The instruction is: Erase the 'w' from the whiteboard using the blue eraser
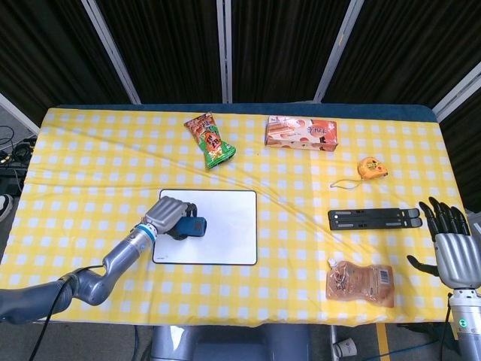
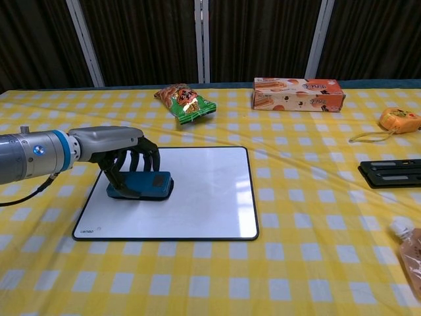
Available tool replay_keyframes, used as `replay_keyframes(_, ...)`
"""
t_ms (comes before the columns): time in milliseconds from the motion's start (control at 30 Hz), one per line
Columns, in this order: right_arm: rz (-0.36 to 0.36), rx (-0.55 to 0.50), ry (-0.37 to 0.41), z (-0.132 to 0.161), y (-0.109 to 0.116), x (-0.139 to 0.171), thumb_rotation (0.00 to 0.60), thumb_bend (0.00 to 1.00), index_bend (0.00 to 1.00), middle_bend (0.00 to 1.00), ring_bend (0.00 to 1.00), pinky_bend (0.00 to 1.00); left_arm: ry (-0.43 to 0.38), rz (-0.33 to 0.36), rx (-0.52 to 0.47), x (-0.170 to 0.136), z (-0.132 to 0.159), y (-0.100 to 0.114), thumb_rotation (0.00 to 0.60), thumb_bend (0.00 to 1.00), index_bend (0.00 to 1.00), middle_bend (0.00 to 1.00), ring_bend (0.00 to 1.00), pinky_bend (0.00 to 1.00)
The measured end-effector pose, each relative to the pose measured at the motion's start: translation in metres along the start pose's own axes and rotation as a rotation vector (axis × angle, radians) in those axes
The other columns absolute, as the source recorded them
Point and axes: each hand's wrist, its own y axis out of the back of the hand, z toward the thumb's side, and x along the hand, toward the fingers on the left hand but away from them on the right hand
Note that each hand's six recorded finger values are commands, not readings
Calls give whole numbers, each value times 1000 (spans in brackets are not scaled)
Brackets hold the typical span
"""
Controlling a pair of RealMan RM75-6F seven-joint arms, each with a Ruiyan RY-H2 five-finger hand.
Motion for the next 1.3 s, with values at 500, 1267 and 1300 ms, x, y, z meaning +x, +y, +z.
replay_keyframes(500,-3,-1,0,-1,1,1,600,0,0,0,0,0,-27,-7,-8,-5,7,-1,600,280,500,404,491,526)
replay_keyframes(1267,-1,4,6,3,0,1,600,0,0,0,0,0,-10,-24,-33,-12,-8,-3,600,280,500,403,491,526)
replay_keyframes(1300,-1,3,6,3,0,1,600,0,0,0,0,0,-30,-30,-28,-14,-2,-4,600,280,500,404,491,526)
